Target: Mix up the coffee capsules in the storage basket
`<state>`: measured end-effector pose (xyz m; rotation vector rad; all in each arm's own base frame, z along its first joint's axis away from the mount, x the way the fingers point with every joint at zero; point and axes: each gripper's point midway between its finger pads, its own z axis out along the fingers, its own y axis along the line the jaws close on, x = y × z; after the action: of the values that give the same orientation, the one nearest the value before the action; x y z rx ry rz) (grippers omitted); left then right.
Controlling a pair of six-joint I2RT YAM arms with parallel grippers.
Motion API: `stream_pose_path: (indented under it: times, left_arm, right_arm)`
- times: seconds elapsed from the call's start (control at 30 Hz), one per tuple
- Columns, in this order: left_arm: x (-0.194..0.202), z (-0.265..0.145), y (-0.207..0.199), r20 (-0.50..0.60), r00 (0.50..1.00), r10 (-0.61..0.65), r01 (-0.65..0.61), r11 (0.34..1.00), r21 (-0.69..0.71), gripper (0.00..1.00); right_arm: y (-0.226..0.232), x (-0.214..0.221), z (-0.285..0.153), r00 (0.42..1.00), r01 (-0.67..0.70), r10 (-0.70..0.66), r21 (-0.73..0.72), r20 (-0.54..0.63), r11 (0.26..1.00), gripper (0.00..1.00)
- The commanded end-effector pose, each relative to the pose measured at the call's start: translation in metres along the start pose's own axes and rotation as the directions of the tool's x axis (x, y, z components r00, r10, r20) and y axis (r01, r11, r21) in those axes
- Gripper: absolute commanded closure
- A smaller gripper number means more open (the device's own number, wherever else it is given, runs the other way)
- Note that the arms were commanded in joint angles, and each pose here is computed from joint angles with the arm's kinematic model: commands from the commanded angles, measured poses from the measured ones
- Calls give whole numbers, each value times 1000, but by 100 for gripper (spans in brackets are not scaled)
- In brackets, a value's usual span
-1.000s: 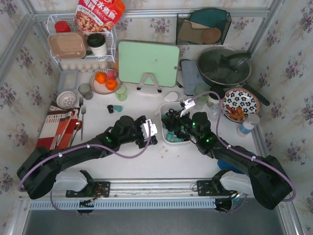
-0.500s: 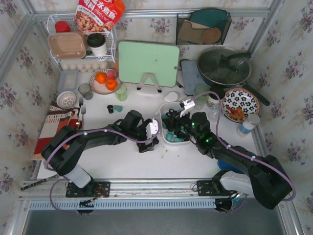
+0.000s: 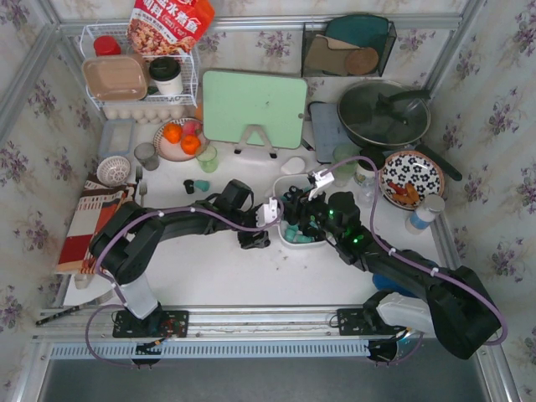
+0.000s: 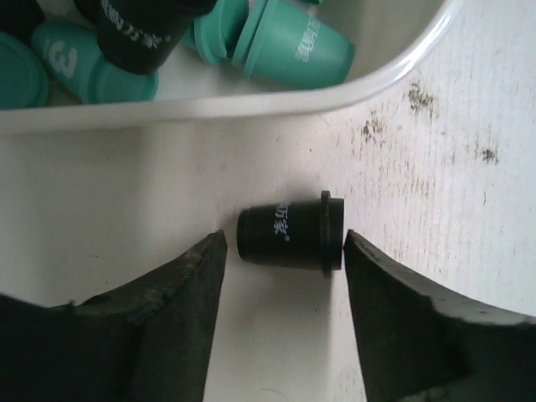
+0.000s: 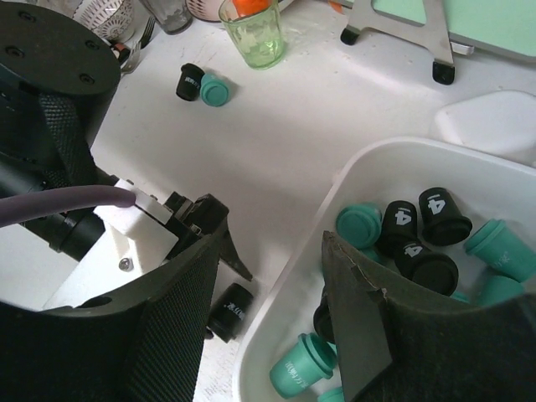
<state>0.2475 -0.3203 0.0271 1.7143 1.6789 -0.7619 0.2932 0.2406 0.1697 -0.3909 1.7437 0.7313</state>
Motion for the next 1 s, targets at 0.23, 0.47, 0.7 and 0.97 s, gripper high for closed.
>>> stream_pose_path:
  times: [0.23,0.47,0.7,0.97]
  left_arm:
    - [2,-9,-10,0,1000,15,-15,999,29,55]
    - [-36,-39,-2,146,983,113,-93,986,-137,64]
    - [-82,-73,34,212,965,151,-69,935,-348,61]
    - [-112,-27,47,209,972,110,-46,956,-291,51]
  right_arm:
    - [-15,-1,3,1000,-4,4,87,-1,996,41]
    - [-14,0,2,1000,-29,30,85,-3,996,41]
    - [-20,-12,-3,999,-45,41,137,34,990,41]
    - [-61,-31,-35,979,-86,14,347,204,934,39]
